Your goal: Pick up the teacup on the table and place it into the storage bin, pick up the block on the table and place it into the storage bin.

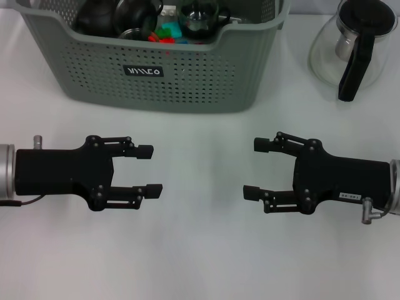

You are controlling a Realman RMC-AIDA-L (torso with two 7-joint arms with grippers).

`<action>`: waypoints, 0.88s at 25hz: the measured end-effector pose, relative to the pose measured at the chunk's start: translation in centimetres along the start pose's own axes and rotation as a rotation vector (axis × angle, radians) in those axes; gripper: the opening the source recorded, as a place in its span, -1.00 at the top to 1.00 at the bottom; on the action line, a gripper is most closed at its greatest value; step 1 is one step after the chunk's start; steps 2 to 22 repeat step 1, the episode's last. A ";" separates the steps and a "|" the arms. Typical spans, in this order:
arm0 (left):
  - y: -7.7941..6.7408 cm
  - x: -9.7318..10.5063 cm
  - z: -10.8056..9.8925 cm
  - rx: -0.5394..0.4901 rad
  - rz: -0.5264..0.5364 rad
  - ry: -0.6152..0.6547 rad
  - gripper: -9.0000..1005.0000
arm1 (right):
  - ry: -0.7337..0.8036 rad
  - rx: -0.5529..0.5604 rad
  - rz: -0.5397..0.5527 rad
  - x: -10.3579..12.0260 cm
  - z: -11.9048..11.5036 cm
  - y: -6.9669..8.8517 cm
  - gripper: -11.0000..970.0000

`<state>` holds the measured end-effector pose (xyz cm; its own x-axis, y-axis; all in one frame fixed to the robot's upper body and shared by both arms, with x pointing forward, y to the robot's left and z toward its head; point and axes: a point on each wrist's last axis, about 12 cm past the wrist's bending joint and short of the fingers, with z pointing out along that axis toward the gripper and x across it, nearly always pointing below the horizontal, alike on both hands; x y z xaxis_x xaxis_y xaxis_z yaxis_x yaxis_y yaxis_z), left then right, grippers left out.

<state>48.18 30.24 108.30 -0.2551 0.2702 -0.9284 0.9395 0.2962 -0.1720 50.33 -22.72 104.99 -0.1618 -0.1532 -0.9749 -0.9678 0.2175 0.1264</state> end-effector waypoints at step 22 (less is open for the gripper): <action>0.0 0.0 0.0 0.000 0.000 0.000 -0.46 | 0.000 0.000 0.000 0.0 0.0 0.0 -0.95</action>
